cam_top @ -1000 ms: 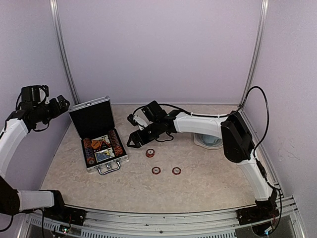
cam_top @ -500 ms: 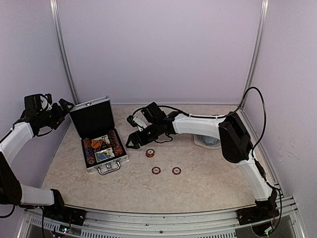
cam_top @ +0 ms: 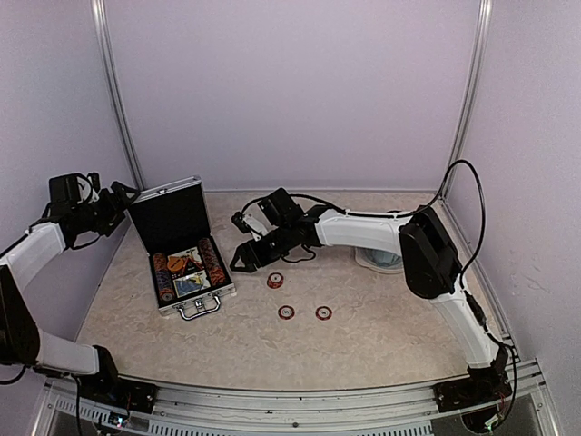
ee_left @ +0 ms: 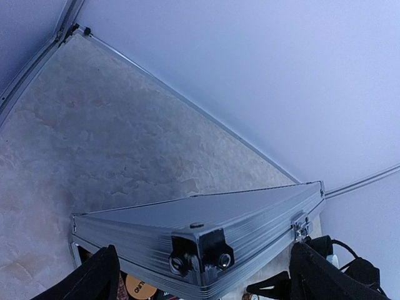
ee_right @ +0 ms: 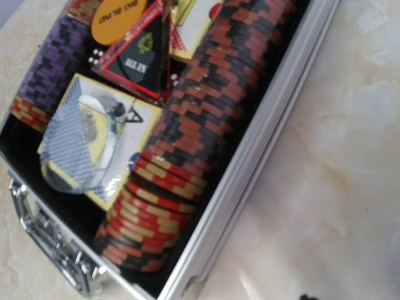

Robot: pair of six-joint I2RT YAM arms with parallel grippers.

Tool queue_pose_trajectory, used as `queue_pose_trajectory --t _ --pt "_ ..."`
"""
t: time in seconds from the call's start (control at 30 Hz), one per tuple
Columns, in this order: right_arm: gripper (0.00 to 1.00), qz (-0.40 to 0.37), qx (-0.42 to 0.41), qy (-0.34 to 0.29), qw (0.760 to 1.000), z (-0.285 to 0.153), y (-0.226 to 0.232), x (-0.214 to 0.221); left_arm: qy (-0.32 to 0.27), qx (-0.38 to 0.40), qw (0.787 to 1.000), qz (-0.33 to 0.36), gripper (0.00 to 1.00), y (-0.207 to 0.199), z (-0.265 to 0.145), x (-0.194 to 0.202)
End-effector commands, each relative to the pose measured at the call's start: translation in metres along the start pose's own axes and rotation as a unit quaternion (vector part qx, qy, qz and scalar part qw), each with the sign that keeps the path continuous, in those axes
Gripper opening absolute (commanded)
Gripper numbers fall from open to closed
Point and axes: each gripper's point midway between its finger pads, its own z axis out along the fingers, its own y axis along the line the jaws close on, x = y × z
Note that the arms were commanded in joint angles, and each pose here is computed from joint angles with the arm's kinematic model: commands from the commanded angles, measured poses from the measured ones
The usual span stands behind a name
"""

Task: Pack up texas hold em set
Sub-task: Move the chip case to the center of the board.

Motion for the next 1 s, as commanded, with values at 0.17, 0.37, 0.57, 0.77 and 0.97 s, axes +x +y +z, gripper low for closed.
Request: queue_pose_trajectory --t 0.17,0.37,0.57,0.77,0.97 --pt "0.61 0.017 0.003 0.015 1.000 0.028 -0.005 0.008 0.001 0.006 1.000 0.004 0.90 0.004 0.002 0.005" --pt "0.57 0.027 0.010 0.020 0.999 0.043 -0.007 0.014 -0.002 0.004 1.000 0.009 0.89 0.004 0.001 0.005" --pt "0.54 0.030 0.031 0.021 0.999 0.049 -0.014 0.017 0.005 0.001 1.000 0.011 0.88 0.006 0.004 0.011" --pt "0.50 0.036 0.056 0.032 0.997 0.055 -0.022 0.026 0.005 0.000 1.000 0.014 0.88 0.006 0.004 0.013" --pt "0.44 0.038 0.097 0.037 0.994 0.052 -0.035 0.030 0.015 0.001 1.000 0.015 0.87 0.007 0.008 0.022"
